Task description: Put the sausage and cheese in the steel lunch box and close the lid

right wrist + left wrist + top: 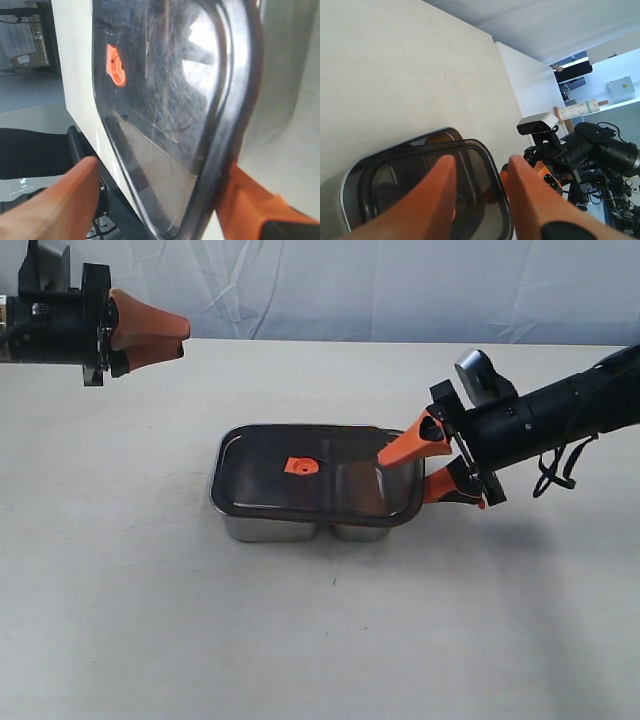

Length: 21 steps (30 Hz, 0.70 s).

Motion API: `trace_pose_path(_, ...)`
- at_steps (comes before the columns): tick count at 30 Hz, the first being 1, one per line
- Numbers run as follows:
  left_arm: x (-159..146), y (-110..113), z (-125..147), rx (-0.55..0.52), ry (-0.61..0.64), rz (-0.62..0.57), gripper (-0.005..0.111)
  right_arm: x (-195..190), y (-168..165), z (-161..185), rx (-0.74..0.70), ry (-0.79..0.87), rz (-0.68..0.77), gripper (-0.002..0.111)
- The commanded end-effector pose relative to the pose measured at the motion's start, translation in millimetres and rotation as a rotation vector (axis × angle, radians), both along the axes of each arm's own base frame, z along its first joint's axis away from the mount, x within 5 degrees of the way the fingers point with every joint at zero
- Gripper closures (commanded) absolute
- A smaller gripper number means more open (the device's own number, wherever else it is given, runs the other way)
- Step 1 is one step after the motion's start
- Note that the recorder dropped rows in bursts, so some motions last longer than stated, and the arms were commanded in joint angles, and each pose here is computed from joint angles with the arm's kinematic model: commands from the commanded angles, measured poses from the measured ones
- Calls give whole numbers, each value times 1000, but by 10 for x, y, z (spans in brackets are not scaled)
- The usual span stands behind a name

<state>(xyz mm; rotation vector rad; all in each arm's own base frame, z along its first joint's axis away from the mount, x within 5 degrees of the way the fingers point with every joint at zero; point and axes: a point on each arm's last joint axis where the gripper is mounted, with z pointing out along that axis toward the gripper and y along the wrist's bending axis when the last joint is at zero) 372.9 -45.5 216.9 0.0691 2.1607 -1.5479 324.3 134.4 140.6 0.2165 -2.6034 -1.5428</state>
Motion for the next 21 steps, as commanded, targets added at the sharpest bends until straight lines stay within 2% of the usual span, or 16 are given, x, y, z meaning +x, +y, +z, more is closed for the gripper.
trace_pose_path(1,-20,-3,29,4,-8,-11,72,67,-64,49,-63,-32,45,46)
trace_pose_path(10,-24,-3,23,11,-7,-16,72,127,-97,91,-138,-44,80,47)
trace_pose_path(12,-25,-3,22,12,-7,-17,72,119,-108,80,-153,-46,95,52)
trace_pose_path(16,-27,-3,19,16,-6,-19,72,96,-140,57,-200,-29,115,70)
trace_pose_path(18,-28,-3,19,16,-6,-20,72,88,-152,46,-219,-20,121,75)
trace_pose_path(21,-28,-3,18,17,-6,-21,72,81,-163,38,-231,-23,132,76)
